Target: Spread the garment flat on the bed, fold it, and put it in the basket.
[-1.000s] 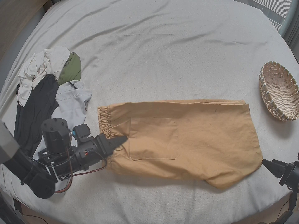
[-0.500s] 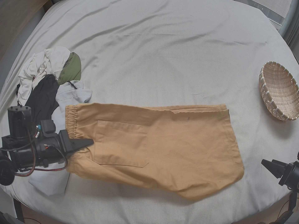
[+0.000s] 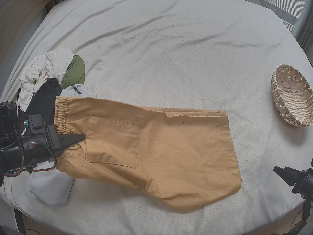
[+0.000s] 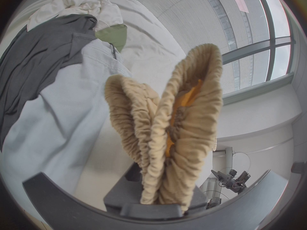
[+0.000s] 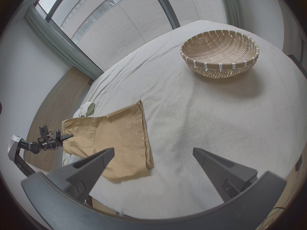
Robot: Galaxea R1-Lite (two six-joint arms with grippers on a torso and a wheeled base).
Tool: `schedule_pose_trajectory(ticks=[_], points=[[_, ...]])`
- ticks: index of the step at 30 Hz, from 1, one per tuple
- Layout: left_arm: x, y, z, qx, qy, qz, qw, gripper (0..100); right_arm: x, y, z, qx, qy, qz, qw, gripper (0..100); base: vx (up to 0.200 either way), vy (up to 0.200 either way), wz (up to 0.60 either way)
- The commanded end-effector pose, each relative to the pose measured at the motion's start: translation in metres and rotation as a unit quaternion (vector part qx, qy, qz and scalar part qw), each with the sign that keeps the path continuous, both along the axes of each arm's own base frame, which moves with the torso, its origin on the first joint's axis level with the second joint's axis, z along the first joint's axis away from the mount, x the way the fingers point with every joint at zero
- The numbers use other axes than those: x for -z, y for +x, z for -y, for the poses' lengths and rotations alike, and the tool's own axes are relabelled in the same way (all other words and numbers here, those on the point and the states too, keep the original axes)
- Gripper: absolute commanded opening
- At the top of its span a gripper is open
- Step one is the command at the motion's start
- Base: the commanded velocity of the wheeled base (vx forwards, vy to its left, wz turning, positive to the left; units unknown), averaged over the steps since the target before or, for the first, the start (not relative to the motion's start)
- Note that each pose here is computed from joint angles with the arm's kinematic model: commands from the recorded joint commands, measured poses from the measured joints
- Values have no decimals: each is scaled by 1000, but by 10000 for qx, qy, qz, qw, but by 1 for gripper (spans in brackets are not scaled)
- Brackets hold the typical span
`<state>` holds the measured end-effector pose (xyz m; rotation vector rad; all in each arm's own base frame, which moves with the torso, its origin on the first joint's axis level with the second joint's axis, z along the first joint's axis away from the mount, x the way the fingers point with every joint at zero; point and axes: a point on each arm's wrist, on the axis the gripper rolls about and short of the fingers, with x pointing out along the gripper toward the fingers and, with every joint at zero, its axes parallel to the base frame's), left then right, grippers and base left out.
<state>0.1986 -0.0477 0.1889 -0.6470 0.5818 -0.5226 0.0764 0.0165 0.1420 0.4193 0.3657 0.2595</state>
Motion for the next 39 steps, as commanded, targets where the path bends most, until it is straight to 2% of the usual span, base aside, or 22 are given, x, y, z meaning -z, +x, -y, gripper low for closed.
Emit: schedule_pose_trajectory(ticks=[1,11,19,23,26,28,29,33,39], points=[[-10,-3,18,424,-11,39,9991,0,0,1,0,-16,1,-9,10000,100,0,0,0],[-30,-7,67,1432,-58,210,9895,0,0,0,0,-17,25,-9,10000,100,0,0,0],[-29,-2,100,1756,20,208,9842,0,1,1,-1,-76,32,-49,10000,100,0,0,0],[-31,0,124,2095,-19,189,9776,0,1,3,-1,-91,33,-73,9999,100,0,0,0],[-28,0,141,2313,-31,120,9728,0,0,3,-1,-91,36,-58,9999,100,0,0,0],[-28,0,143,2343,-28,113,9721,0,0,3,-1,-91,36,-58,9999,100,0,0,0],[-26,0,155,2487,-30,87,9685,0,1,2,-1,-81,41,-68,9999,100,0,0,0],[-19,3,177,2732,-5,-12,9620,0,1,3,-1,-73,40,-75,9999,100,0,0,0],[-2,21,205,2839,-10,-28,9589,0,1,2,-1,-66,39,-67,9999,100,0,0,0]])
